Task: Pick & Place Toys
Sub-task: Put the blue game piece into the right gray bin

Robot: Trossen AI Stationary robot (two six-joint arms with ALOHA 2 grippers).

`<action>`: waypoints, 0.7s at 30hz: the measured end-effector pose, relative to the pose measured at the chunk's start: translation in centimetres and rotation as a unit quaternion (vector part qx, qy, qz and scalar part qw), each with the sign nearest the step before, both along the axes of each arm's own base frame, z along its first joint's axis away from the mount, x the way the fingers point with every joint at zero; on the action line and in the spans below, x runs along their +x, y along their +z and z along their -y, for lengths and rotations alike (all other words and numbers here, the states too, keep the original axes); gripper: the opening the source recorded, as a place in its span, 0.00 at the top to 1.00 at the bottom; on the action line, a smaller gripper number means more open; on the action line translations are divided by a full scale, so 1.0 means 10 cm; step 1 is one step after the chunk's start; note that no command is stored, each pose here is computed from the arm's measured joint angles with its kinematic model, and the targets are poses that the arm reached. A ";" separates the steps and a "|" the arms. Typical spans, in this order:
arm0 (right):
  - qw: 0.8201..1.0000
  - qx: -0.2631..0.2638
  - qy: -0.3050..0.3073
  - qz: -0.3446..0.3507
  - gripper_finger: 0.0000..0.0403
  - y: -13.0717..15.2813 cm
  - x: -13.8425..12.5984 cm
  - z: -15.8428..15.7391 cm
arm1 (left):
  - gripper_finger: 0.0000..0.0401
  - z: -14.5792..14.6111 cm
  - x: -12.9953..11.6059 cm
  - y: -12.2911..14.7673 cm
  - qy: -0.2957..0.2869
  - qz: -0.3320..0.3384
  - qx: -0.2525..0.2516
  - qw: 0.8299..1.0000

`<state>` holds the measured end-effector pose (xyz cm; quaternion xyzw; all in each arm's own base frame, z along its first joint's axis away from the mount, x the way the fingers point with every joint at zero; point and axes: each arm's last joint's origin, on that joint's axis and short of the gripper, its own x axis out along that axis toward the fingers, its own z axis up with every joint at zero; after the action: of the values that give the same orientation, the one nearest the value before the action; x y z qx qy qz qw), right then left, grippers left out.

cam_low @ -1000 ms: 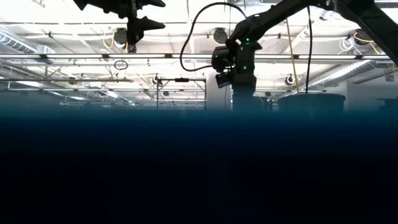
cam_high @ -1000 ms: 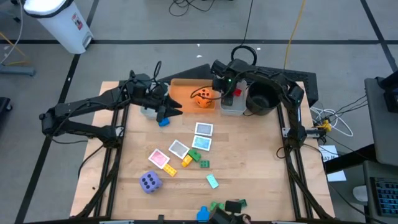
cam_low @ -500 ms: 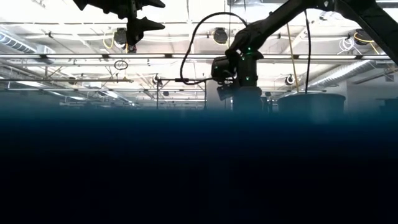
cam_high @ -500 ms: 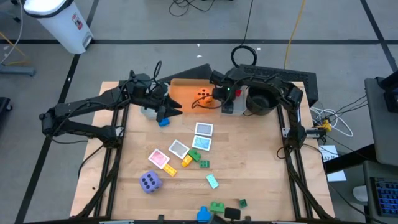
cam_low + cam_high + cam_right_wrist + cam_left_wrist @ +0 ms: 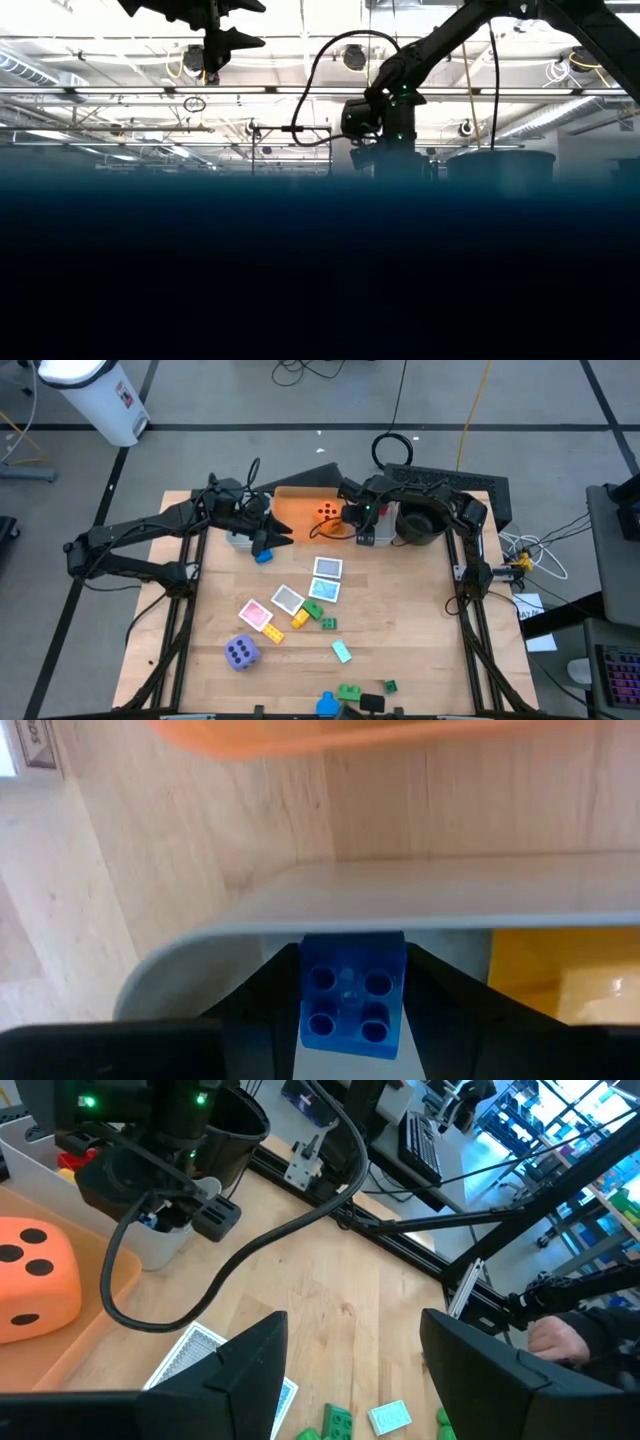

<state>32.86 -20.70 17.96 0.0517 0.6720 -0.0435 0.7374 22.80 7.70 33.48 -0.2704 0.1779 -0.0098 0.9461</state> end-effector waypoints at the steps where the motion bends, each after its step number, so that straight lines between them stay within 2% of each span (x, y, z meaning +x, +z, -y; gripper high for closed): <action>1: 1.000 -0.002 0.000 0.003 0.68 0.00 0.01 0.00 | 0.41 0.00 0.00 0.00 0.000 0.000 0.000 1.000; 13: 1.000 -0.012 0.001 0.020 0.67 0.00 0.04 0.02 | 0.41 0.00 0.00 0.00 0.001 0.000 -0.002 1.000; 21: 1.000 -0.010 0.002 0.021 0.53 0.00 0.04 0.02 | 0.41 0.00 0.00 0.00 0.001 0.000 -0.003 1.000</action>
<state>33.25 -20.93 18.01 0.0441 0.6556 -0.0479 0.7523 22.80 7.70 33.48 -0.2736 0.1779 -0.0090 0.9452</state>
